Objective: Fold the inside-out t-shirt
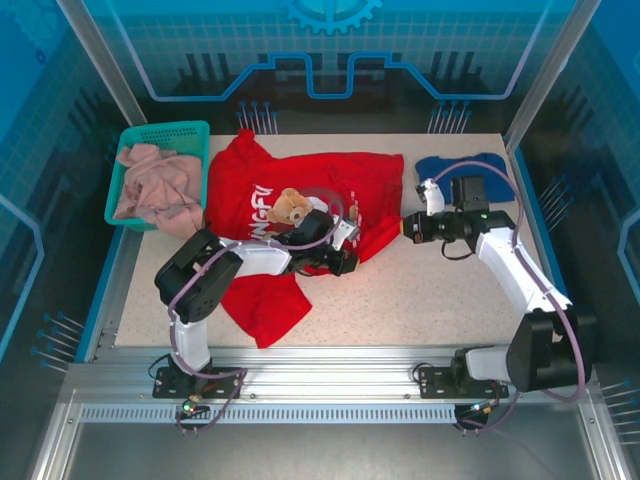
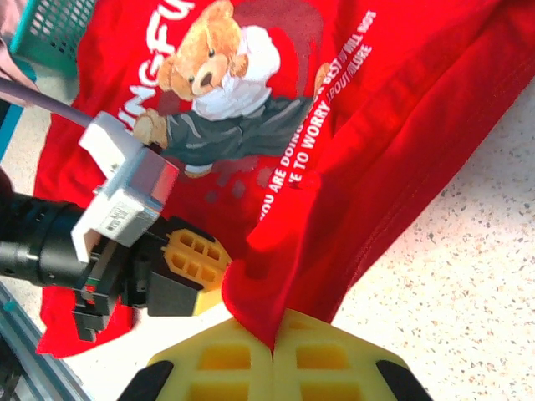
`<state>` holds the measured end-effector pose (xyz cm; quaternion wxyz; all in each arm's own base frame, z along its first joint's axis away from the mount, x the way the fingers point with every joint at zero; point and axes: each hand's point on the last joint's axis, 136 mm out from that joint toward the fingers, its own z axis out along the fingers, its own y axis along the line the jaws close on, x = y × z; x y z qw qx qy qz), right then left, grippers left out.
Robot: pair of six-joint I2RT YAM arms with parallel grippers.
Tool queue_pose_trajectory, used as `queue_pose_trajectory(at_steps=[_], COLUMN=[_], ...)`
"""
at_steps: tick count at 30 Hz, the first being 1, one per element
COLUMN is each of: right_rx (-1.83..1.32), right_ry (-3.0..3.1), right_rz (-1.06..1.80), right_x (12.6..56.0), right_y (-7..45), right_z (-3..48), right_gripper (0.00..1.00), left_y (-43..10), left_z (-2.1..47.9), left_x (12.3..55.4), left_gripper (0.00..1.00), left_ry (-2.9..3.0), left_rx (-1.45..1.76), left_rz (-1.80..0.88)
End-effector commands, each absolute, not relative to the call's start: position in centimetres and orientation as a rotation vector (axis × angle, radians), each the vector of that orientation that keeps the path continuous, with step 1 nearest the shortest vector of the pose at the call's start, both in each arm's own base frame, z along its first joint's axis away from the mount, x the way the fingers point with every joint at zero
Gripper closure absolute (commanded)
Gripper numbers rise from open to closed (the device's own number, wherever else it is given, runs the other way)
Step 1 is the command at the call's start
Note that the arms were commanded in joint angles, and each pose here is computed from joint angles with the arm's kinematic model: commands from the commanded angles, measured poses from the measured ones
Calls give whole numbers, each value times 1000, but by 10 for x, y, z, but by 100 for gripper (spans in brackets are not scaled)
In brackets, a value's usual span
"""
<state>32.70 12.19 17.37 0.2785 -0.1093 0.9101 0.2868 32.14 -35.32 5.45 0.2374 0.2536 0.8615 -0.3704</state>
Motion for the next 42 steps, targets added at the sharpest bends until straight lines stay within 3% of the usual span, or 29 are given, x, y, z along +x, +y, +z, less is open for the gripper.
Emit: queue_pose_trajectory(at_steps=[1, 11, 23, 25, 27, 29, 32, 37, 42], right_rx=[-286, -146, -149, -137, -116, -94, -71, -78, -133], right_ry=[2494, 2720, 2737, 2754, 2771, 2768, 2736, 2693, 2658], right_rz=[730, 420, 611, 606, 587, 581, 606, 611, 620], right_x=[333, 323, 319, 317, 316, 317, 323, 332, 333], right_y=[113, 70, 91, 90, 87, 85, 89, 94, 107], right_z=[167, 129, 108, 102, 97, 95, 98, 104, 112], right_gripper=[100, 100, 100, 100, 100, 100, 100, 100, 100], left_y=[-349, -348, -360, -363, -364, -358, -332, -239, -151], left_z=[51, 51, 52, 58, 73, 91, 115, 106, 69], left_x=[313, 311, 307, 310, 314, 316, 309, 270, 188], left_gripper=[100, 100, 100, 89, 68, 54, 41, 36, 38], left_ry=[2405, 2410, 2398, 2381, 2365, 2345, 2348, 2567, 2860], left_rx=[696, 697, 757, 750, 741, 715, 632, 312, -169], left_rz=[-1048, -1050, -1026, -1019, -1008, -972, -879, -517, -258])
